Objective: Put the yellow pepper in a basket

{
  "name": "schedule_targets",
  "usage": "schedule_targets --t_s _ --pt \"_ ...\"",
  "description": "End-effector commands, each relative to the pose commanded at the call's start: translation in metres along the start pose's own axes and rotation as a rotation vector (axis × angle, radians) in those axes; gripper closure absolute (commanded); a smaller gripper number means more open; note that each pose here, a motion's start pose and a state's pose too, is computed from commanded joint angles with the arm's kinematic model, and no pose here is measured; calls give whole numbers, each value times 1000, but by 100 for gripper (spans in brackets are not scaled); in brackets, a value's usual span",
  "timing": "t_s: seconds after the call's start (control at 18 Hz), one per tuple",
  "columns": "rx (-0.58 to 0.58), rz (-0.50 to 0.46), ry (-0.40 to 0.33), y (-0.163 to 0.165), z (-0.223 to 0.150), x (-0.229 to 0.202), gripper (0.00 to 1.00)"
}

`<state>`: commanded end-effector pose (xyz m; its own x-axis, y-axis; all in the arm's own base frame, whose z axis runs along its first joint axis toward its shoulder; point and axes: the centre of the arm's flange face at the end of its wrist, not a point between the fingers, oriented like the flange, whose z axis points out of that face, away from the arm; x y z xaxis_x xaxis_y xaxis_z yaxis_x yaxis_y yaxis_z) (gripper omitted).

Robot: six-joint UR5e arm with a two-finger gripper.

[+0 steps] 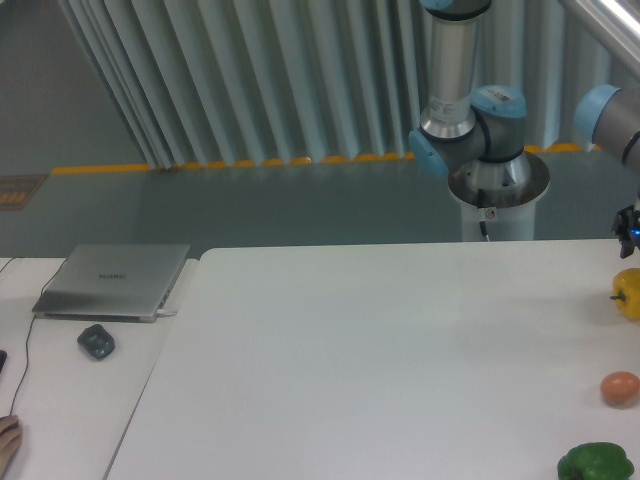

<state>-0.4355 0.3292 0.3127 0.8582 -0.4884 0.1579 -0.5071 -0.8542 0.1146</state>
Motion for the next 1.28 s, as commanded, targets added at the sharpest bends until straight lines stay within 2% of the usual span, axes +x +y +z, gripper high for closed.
schedule_targets --t_s 0.44,0.72,1.22,1.28 --pt "-22 4 18 -1 10 2 0" --pt "-27 4 -9 -5 24 -2 0" --pt "-36 7 -12 -8 42 -4 0" --pt "-48 7 -17 -7 42 -4 8"
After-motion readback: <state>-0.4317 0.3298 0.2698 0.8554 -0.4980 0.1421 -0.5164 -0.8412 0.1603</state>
